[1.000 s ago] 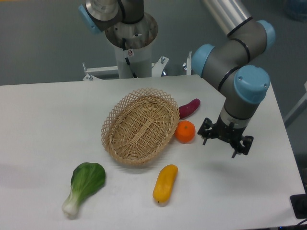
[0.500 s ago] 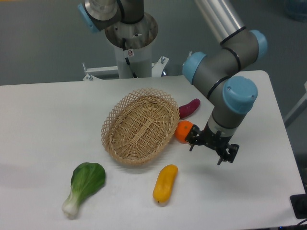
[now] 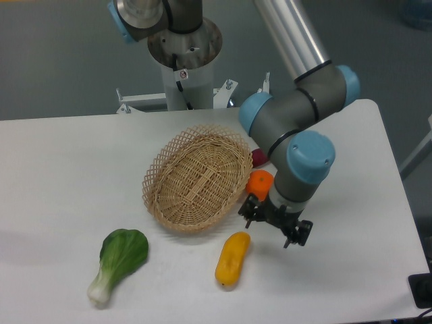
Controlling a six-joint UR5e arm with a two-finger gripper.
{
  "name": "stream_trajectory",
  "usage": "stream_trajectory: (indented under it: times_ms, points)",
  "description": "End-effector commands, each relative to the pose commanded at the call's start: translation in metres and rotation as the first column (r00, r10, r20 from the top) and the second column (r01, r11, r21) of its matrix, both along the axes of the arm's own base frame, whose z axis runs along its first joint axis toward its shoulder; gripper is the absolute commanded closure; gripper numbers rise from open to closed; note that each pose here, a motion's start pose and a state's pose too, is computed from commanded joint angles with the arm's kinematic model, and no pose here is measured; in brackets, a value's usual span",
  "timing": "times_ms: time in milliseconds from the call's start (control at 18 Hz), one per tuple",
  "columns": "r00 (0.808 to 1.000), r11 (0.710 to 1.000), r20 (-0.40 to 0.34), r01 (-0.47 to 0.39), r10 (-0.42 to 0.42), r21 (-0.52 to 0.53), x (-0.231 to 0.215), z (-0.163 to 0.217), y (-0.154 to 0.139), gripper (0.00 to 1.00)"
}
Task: Pick up the mango from the table
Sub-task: 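Move the open gripper over the yellow mango and lower onto it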
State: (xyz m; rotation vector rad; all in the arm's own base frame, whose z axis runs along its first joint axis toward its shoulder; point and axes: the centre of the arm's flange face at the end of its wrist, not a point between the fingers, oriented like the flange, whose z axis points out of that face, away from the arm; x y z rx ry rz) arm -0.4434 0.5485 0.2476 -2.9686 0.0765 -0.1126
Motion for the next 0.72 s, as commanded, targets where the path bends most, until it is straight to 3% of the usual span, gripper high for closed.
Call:
stream_trajectory:
  times_ms: [722]
  points:
    - [0.998,0.998,0.032,-0.050,0.051,-0.034,0.028,-0.028,0.042,0.00]
